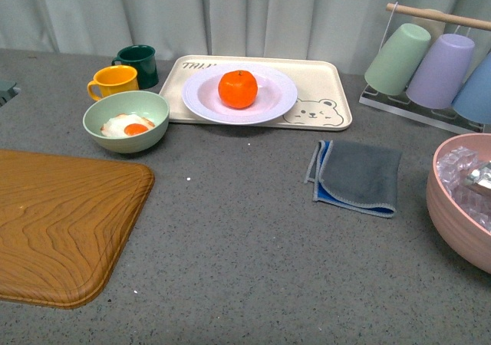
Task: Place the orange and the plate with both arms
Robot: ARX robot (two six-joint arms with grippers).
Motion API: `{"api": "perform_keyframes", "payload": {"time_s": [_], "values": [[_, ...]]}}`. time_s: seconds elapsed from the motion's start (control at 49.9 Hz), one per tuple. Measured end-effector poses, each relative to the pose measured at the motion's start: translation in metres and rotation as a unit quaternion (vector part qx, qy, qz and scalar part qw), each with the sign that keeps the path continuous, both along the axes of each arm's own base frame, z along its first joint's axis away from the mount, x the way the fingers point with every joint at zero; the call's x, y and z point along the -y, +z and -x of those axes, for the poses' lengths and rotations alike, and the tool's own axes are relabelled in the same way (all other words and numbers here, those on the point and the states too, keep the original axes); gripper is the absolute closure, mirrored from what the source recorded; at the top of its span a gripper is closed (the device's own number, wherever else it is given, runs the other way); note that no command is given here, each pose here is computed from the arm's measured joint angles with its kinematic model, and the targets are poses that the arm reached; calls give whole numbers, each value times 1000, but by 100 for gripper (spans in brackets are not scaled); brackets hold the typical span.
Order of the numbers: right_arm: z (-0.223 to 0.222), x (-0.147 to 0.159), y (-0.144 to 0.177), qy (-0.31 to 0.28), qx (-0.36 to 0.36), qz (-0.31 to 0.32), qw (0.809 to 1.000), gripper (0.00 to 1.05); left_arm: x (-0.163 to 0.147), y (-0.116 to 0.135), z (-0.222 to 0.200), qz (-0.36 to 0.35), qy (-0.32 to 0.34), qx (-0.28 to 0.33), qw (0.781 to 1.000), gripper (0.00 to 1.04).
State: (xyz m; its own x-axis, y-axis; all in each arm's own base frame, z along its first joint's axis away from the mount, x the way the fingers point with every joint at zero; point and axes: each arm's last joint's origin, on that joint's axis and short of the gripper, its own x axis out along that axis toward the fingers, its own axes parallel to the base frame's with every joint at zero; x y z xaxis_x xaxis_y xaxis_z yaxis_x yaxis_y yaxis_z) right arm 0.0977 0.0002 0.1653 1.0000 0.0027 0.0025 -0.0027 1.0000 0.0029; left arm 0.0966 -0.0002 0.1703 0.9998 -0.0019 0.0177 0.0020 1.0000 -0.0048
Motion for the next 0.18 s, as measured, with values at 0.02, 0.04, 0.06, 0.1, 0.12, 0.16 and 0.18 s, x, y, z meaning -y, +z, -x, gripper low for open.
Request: {"api": "perform_keyframes", "payload": {"time_s": [0.02,0.04,0.06,0.1,0.12,0.16,0.18], "values": [[0,0,0,0,0,0,1000,9,0,0,0,0,0,0,1000,7],[0,0,0,0,0,0,1000,9,0,0,0,0,0,0,1000,7],[0,0,0,0,0,0,1000,9,0,0,0,0,0,0,1000,7],[0,0,0,0,0,0,1000,9,0,0,0,0,0,0,1000,7],[0,0,0,0,0,0,1000,9,0,0,0,0,0,0,1000,7],[0,0,0,0,0,0,1000,9,0,0,0,0,0,0,1000,7],[0,0,0,0,0,0,1000,9,0,0,0,0,0,0,1000,7]]}}
